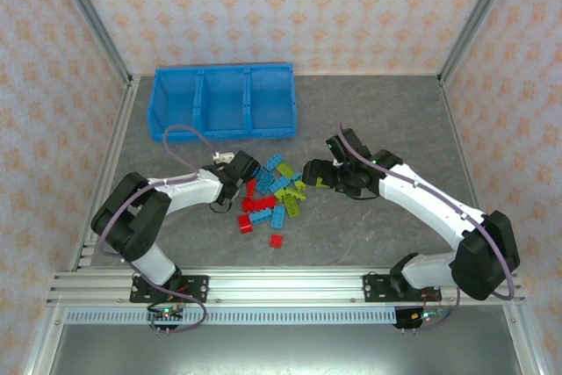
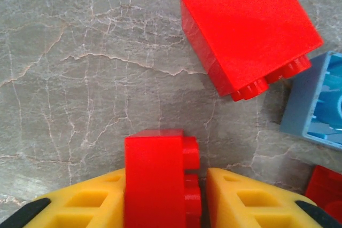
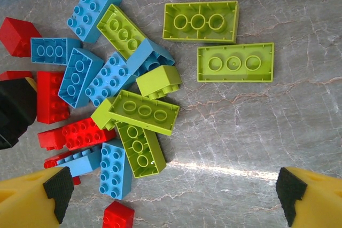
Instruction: Sort the legos into containers by color
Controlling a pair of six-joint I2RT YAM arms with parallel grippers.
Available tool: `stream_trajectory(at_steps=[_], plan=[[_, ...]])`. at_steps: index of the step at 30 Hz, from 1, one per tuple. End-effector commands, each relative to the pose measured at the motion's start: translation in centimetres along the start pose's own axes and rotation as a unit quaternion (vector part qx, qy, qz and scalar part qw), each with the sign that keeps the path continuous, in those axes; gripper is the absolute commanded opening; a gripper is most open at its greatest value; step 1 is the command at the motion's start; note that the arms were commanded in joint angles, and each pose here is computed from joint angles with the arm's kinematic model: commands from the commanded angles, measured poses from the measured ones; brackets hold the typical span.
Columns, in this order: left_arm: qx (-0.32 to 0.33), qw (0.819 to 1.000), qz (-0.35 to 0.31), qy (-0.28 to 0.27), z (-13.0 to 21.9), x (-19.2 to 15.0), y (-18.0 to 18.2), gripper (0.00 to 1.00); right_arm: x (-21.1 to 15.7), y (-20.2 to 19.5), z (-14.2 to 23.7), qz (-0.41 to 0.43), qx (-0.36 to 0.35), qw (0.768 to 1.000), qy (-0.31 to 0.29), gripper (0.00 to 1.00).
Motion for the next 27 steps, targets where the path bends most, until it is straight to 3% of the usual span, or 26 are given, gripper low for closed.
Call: stream_trajectory(at_steps=[1, 3, 6, 10, 18, 22, 27], plan=[[0.000, 1.000, 0.019, -0.003, -0.4, 0.1, 0.4, 0.40, 0.3, 0.4, 1.3, -0.004, 0.003, 1.000, -0.015, 0.99], [-0.005, 1.000, 0.025, -0.001, -0.5, 0.1, 0.6, 0.36, 0.3, 0.4, 1.4, -0.004, 0.002, 1.000, -0.019, 0.99], [-0.016, 0.999, 0.035, -0.007, 0.0, 0.5, 0.8, 0.19, 0.4, 0.2, 1.4, -0.005, -0.003, 1.000, -0.022, 0.99], [-0.030, 0.998, 0.045, -0.044, 2.9, 2.6, 1.5, 0.13, 0.6, 0.4, 1.7, -0.009, -0.003, 0.999, -0.030, 0.99], [-0.017, 0.973, 0.136, -0.188, 9.8, 13.2, 8.3, 0.08, 2.1, 1.5, 2.7, -0.034, 0.027, 0.996, -0.076, 0.99], [0.015, 0.968, 0.149, -0.202, 8.7, 19.2, 11.6, 0.08, 2.1, 1.8, 2.3, -0.044, 0.037, 0.996, -0.073, 0.99], [-0.007, 0.965, 0.207, -0.163, 3.3, 25.2, 13.9, 0.04, 1.8, 1.4, 3.0, -0.041, 0.035, 0.996, -0.076, 0.99]])
Point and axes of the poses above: each hand's point on the last joint's axis, 136 mm out from that joint toward the fingers, its own z axis back along the fingers, its own y axis along the line the jaws close on, x = y × z, the point moved 5 cm from there along z, back along the fingers, and after that the axes turned 5 degrees about -z, right-handed, at the moved point
